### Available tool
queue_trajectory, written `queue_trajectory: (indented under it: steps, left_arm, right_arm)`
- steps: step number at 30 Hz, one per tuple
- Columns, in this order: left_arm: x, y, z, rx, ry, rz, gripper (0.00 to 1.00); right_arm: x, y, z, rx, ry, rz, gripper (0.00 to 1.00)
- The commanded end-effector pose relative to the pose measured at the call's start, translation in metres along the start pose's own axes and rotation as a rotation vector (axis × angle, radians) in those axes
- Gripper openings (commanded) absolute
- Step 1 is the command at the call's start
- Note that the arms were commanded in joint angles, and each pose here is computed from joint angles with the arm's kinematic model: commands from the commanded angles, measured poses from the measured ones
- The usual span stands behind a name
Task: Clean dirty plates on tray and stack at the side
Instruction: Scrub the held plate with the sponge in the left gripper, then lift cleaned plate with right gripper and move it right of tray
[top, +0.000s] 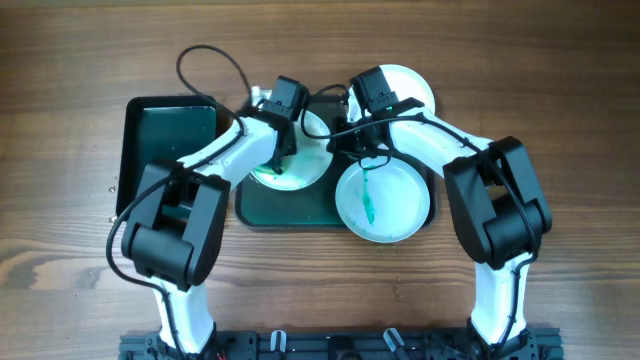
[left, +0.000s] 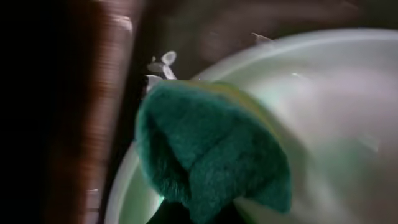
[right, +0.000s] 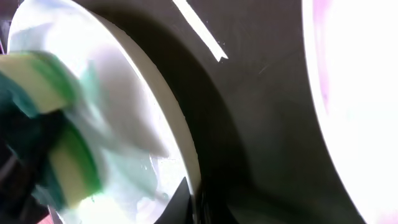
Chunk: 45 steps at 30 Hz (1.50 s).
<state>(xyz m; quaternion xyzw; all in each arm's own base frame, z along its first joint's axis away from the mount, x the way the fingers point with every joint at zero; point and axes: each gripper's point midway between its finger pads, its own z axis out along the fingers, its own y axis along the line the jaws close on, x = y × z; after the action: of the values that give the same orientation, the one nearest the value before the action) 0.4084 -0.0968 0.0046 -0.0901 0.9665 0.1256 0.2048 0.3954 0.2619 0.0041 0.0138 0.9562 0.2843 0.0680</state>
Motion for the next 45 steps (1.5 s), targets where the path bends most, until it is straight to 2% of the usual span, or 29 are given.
queue_trajectory:
  steps: [1, 3, 6, 9, 12, 16, 20, 24, 27, 33, 38, 45]
  left_arm:
    - [0.032, 0.044, 0.035, -0.256, 0.016, -0.045, 0.04]
    - [0.031, 0.037, 0.034, -0.222, 0.036, -0.051, 0.04]
    - [0.019, 0.019, 0.025, -0.069, 0.121, -0.11, 0.04]
    - [-0.017, -0.002, 0.0, 0.171, 0.181, -0.1, 0.04]
    - [-0.049, 0.007, -0.032, 0.243, 0.191, -0.09, 0.04]
    - [-0.073, 0.031, -0.074, 0.267, 0.197, -0.055, 0.04]
    - [-0.089, 0.066, -0.099, 0.26, 0.161, -0.121, 0.04]
    - [-0.104, 0.116, -0.098, 0.23, 0.132, -0.232, 0.04]
    - [-0.106, 0.136, -0.092, 0.211, 0.134, -0.278, 0.04]
    - [-0.107, 0.142, -0.091, 0.207, 0.133, -0.291, 0.04]
    - [-0.107, 0.141, -0.091, 0.208, 0.134, -0.289, 0.04]
    - [-0.11, 0.14, -0.091, 0.211, 0.12, -0.292, 0.04]
  right_arm:
    - [0.001, -0.008, 0.004, -0.005, 0.015, 0.014, 0.04]
    - [0.0, -0.009, 0.004, 0.001, 0.011, 0.014, 0.04]
    - [0.0, -0.01, 0.004, 0.01, 0.008, 0.015, 0.05]
    - [0.0, -0.011, 0.004, 0.015, 0.009, 0.016, 0.04]
    - [0.0, -0.012, 0.004, 0.018, 0.009, 0.016, 0.04]
    - [-0.001, -0.009, 0.0, 0.014, 0.002, 0.012, 0.04]
    - [-0.011, -0.003, -0.023, 0.066, -0.067, -0.035, 0.04]
    - [-0.012, 0.013, -0.056, 0.203, -0.172, -0.149, 0.04]
    - [-0.011, 0.03, -0.075, 0.305, -0.269, -0.222, 0.04]
    - [-0.015, 0.045, -0.128, 0.665, -0.462, -0.355, 0.04]
    - [-0.012, 0.073, -0.162, 0.886, -0.633, -0.482, 0.04]
    - [0.008, 0.125, -0.213, 1.165, -0.955, -0.627, 0.04]
